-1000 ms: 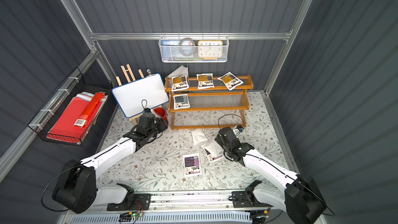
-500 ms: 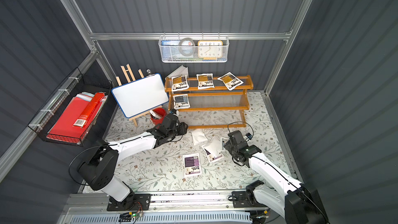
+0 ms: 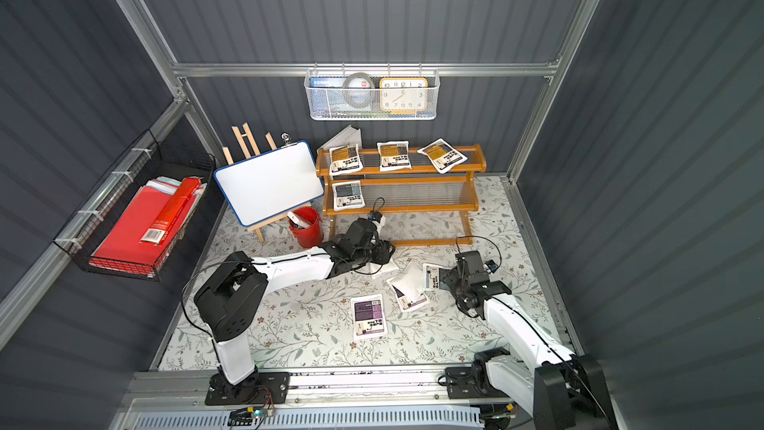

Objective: Place the bagged coffee beans on the shelf by color
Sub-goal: Pick up the bagged coffee beans at the center of the board.

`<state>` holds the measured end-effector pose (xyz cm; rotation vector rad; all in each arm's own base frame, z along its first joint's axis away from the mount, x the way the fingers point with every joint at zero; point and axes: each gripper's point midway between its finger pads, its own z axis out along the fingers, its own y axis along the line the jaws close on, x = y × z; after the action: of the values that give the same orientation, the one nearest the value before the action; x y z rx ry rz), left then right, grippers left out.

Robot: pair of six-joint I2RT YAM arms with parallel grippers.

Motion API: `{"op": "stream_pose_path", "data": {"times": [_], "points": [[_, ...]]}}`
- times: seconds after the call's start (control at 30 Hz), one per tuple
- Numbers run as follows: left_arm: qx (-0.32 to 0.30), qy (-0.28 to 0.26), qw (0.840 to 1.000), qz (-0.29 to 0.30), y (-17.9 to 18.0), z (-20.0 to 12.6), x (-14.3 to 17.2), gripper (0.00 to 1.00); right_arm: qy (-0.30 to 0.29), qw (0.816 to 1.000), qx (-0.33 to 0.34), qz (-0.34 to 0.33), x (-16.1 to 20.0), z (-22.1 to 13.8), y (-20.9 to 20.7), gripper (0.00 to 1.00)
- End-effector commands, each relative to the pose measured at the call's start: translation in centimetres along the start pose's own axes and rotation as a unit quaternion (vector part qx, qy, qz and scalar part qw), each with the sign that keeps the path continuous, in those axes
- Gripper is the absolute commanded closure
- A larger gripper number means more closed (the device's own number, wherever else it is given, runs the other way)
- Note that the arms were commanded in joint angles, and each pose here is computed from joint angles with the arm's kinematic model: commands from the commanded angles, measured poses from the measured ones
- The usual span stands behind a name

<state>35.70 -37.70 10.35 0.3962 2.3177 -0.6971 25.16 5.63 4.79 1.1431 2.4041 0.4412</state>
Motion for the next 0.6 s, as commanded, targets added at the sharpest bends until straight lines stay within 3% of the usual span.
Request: {"op": "stream_pose_path", "data": {"times": [0.0,0.27,0.57], "points": [[0.012,-0.001,1.000,0.025,-1.3,0.3,-0.5,0.48,0.015,1.000,-0.020,-0.011,-0.2,0.0,1.1,0.30],[0.005,-0.003,1.000,0.023,-0.9,0.1,-0.2,0.48,0.035,0.999,-0.033,0.025,0.4,1.3,0.5,0.30],[0.014,0.003,0.999,0.030,-1.1,-0.1,0.0,0.48,-0.002,1.000,-0.023,-0.012,-3.9,3.4,2.9,0.30]]}}
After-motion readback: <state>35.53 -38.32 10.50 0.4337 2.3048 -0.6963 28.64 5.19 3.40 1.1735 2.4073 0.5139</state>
